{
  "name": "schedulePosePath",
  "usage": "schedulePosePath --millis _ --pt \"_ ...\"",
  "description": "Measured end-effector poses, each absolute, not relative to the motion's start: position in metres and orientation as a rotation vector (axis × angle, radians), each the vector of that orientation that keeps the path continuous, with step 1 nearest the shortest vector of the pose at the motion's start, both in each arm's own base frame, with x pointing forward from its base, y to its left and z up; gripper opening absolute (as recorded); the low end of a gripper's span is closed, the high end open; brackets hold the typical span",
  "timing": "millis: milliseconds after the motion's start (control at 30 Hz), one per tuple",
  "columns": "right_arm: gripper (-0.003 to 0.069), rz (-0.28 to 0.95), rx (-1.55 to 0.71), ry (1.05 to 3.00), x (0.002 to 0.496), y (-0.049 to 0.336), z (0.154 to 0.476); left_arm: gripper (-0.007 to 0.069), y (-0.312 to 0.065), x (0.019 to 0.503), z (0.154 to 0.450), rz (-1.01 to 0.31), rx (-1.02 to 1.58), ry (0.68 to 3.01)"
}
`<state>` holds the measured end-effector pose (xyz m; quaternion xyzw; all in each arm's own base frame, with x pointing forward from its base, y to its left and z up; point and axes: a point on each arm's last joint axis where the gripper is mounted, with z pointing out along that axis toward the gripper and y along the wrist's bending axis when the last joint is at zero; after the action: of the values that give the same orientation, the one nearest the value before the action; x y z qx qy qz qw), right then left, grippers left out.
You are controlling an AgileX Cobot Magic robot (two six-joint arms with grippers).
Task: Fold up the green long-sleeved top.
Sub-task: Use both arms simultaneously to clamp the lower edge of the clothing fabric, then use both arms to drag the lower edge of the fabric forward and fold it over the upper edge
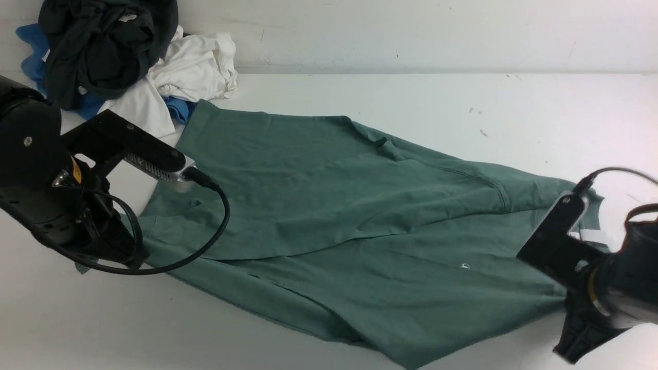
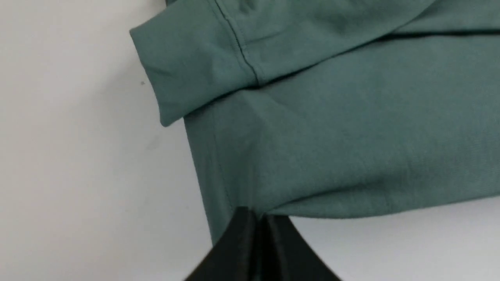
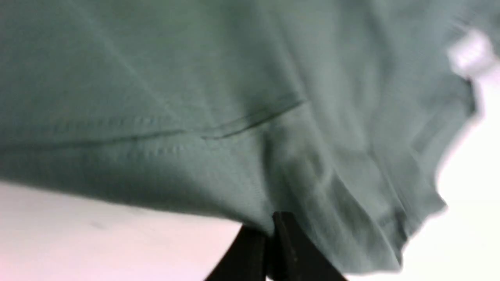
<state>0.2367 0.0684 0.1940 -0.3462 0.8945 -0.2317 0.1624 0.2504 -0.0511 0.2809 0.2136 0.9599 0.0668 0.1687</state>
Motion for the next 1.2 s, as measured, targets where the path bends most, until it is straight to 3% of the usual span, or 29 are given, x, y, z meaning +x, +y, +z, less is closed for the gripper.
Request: schedulePosePath --millis 67,200,267,400,633,733,800,900,967,1067,1133,1200 --pt "-0.0001 -0.718 -0.912 2.541 0.236 0.06 0.213 0.0002 -0.051 0.244 0.289 0.158 0.586 2.71" --pt "-0.0002 -0.688 -0.775 2.467 0.243 0.047 0.248 0.0002 -0.05 0.244 0.308 0.115 0.501 2.616" --pt "-0.0002 -0.593 -0.667 2.397 0.263 0.036 0.27 0.0002 -0.048 0.267 0.325 0.091 0.397 2.511" --pt "-0.0002 -0.457 -0.545 2.353 0.309 0.021 0.276 0.0002 -0.046 0.322 0.327 0.086 0.317 2.44" --pt "0.0045 -0.288 -0.498 2.512 0.38 0.022 0.218 0.0005 -0.05 0.432 0.269 0.121 0.306 2.461" --pt "0.0156 -0.241 -0.466 2.616 0.404 0.026 0.183 0.0058 -0.054 0.476 0.23 0.146 0.314 2.517" --pt "0.0235 -0.238 -0.444 2.644 0.411 0.027 0.184 0.0134 -0.055 0.493 0.21 0.162 0.315 2.572" --pt "0.03 -0.249 -0.425 2.646 0.416 0.026 0.201 0.0235 -0.054 0.506 0.209 0.182 0.306 2.602" --pt "0.0314 -0.253 -0.416 2.637 0.416 0.026 0.215 0.029 -0.054 0.51 0.217 0.191 0.298 2.592" --pt "0.0307 -0.19 -0.369 2.563 0.411 0.032 0.255 0.0379 -0.052 0.51 0.253 0.209 0.28 2.532" --pt "0.0286 -0.148 -0.374 2.54 0.407 0.038 0.266 0.0383 -0.052 0.506 0.264 0.208 0.274 2.532" --pt "0.0195 -0.007 -0.446 2.537 0.4 0.061 0.272 0.0351 -0.055 0.493 0.279 0.173 0.304 2.577"
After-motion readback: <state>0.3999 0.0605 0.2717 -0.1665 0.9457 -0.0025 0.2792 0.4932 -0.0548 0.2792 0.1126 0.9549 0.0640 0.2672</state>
